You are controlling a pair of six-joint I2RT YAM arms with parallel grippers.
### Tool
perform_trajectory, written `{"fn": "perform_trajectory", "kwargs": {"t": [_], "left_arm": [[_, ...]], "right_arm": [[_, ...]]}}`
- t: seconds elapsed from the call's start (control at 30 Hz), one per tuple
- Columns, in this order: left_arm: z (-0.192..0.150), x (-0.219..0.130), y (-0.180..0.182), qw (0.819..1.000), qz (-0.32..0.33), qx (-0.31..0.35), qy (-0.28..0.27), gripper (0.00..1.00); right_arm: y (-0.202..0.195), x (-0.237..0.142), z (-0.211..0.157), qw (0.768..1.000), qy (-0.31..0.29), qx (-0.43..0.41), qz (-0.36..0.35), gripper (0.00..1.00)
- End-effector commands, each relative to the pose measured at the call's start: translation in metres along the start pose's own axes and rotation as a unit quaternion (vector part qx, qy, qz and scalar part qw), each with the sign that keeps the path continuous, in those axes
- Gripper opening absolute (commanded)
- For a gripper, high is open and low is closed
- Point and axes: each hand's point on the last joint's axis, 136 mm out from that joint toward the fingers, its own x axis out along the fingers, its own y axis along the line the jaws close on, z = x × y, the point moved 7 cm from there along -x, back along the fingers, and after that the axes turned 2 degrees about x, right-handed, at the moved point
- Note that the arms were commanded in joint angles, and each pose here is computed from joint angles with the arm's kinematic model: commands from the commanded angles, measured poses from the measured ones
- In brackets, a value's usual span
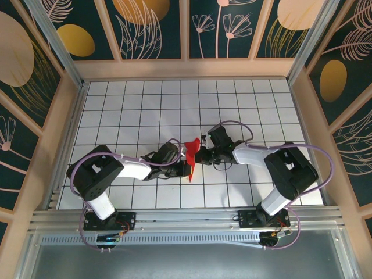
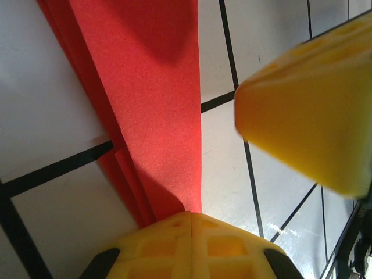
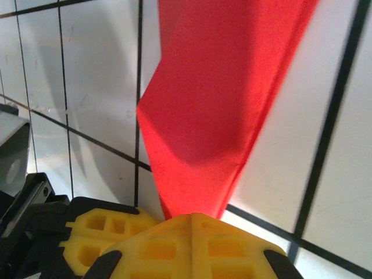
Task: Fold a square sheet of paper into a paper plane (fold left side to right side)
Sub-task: Fold the wing for the fifth time at the center of the table.
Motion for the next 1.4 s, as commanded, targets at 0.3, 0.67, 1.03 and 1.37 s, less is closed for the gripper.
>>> {"fn": "perform_trajectory", "kwargs": {"t": [0.3,0.67,1.03,1.37], "left_arm": [[-0.015,0.0,0.025,0.997,0.075,-0.009,0.02,0.0],[-0.022,0.002,0.034,0.994,0.104,-0.009,0.037,0.0],[-0.027,0.006,0.034,0.994,0.105,-0.006,0.042,0.0],[-0.019,0.005,0.02,0.996,0.08,0.001,0.027,0.0]], "right_arm": [[-0.003,0.025,-0.003,1.0,0.013,-0.001,-0.006,0.0],[-0.022,0.027,0.018,0.999,-0.005,-0.012,-0.051,0.0],[-0.041,0.017,0.063,0.998,-0.038,-0.008,-0.043,0.0],[-0.015,-0.014,0.08,0.997,-0.075,-0.034,0.0,0.0]]}}
